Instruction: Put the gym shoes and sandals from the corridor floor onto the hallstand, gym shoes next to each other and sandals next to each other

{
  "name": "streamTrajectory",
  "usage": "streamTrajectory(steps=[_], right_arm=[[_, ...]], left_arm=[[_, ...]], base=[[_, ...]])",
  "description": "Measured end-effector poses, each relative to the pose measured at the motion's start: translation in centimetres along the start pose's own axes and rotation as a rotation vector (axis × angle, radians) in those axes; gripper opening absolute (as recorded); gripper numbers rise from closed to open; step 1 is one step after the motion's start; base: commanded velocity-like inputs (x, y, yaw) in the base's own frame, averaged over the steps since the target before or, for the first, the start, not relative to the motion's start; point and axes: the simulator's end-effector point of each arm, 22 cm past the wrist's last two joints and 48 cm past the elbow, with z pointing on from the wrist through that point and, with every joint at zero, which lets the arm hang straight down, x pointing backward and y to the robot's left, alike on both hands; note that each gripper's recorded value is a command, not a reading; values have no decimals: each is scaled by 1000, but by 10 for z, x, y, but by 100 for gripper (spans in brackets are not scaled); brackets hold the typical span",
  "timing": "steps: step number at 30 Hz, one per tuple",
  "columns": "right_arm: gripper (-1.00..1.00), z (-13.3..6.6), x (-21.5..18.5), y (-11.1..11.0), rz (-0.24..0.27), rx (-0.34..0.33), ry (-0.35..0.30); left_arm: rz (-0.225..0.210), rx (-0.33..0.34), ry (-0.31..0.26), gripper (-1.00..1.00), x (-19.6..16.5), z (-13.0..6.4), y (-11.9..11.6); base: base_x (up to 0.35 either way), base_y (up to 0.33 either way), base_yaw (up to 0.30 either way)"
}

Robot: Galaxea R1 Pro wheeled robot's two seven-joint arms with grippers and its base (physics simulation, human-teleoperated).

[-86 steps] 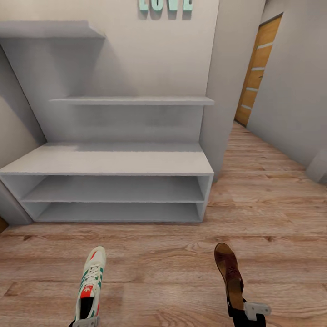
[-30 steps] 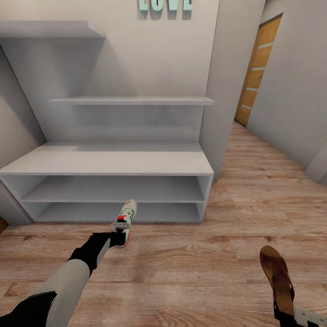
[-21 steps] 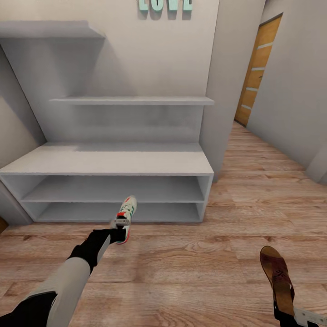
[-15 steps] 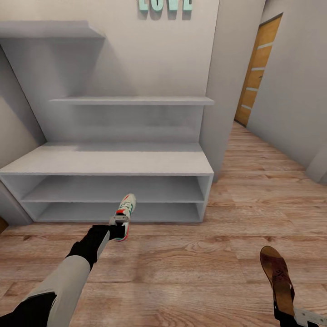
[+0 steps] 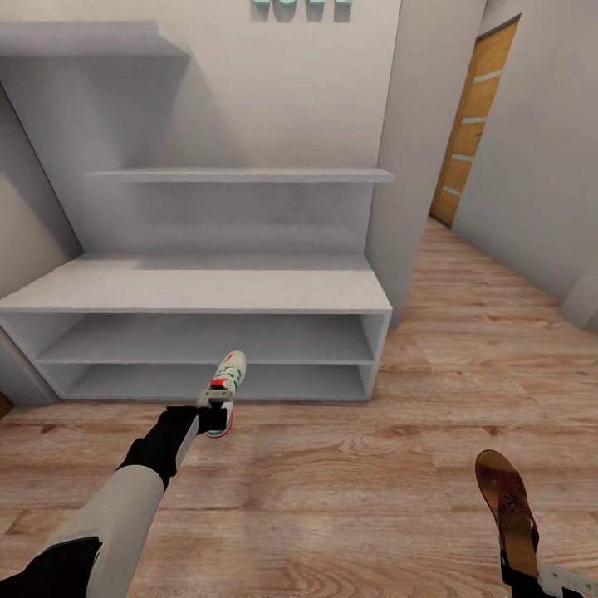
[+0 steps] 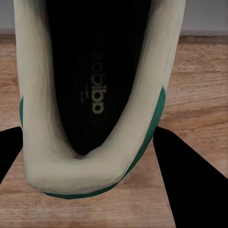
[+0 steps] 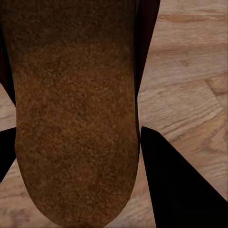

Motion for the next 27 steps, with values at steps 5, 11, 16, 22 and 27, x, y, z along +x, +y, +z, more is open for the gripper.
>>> streamTrajectory(steps=[5,11,16,22,27], right_arm=[[-100,0,3,0,-2,1,6],[-100,0,4,0,-6,-1,7],[-100,0,3,0,-6,-1,6],[-100,0,3,-1,-7,-1,6],[-100,0,4,-1,-7,-1,7]], left_arm=[[0,0,6,-100,3,3,0],[0,-1,8,-100,6,4,1],[0,0,4,-100,6,4,1],[0,-2,4,-100,7,4,2],[0,-2,3,-100,7,4,2]], base=[[0,0,0],[1,0,0],[205,0,0],[322,0,0],[335,0,0]])
